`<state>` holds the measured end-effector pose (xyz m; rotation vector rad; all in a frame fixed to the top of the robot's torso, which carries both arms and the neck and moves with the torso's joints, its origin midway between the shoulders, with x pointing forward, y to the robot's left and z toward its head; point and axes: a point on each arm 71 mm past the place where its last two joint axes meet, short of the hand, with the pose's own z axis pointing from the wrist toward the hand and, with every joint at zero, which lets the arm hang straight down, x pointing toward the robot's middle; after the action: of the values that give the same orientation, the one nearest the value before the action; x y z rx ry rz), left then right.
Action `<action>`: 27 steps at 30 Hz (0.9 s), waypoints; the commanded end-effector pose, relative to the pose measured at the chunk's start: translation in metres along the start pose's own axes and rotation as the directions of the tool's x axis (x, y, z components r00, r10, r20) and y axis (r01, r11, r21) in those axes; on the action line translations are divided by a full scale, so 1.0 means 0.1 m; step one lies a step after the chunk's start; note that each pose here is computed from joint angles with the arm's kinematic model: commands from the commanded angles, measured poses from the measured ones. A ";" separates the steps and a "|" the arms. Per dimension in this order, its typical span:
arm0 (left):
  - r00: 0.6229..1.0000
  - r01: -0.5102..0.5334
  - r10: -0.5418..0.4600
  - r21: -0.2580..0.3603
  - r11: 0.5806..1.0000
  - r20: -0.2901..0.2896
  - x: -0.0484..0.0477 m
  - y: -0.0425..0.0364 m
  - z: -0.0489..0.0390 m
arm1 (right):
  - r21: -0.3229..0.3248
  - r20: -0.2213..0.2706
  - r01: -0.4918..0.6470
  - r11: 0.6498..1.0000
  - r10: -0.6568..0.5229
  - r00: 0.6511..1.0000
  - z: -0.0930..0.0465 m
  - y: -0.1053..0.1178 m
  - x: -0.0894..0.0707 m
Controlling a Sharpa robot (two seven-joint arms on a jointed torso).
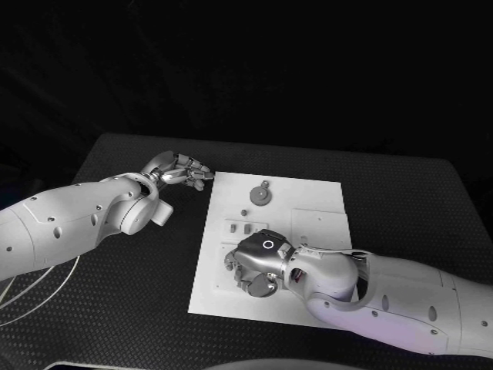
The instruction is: Assemble the parts on the task board
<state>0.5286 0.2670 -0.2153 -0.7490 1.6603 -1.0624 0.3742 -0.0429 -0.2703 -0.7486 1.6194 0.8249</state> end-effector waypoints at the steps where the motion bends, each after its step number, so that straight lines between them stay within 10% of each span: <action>1: 1.000 0.007 -0.007 0.007 1.000 -0.009 0.013 -0.016 0.005 | -0.013 0.018 -0.027 1.000 0.027 0.999 -0.01 0.01 -0.01; 8: 1.000 0.006 -0.006 0.009 1.000 -0.006 0.012 -0.016 0.010 | -0.006 0.043 -0.038 0.999 0.039 0.998 -0.07 -0.03 -0.03; 19: 1.000 0.002 -0.003 0.007 1.000 0.013 -0.032 0.009 0.030 | 0.057 0.241 -0.185 0.981 0.166 0.956 -0.38 -0.37 -0.42; 27: 0.999 0.001 -0.002 0.020 1.000 0.034 -0.046 0.017 0.054 | 0.295 0.247 -0.459 0.838 0.397 0.884 -0.73 -1.04 -0.73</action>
<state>0.5346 0.2722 -0.2175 -0.7561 1.6462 -1.0397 0.4298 -0.1485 -0.1936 -0.2545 1.5887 0.8244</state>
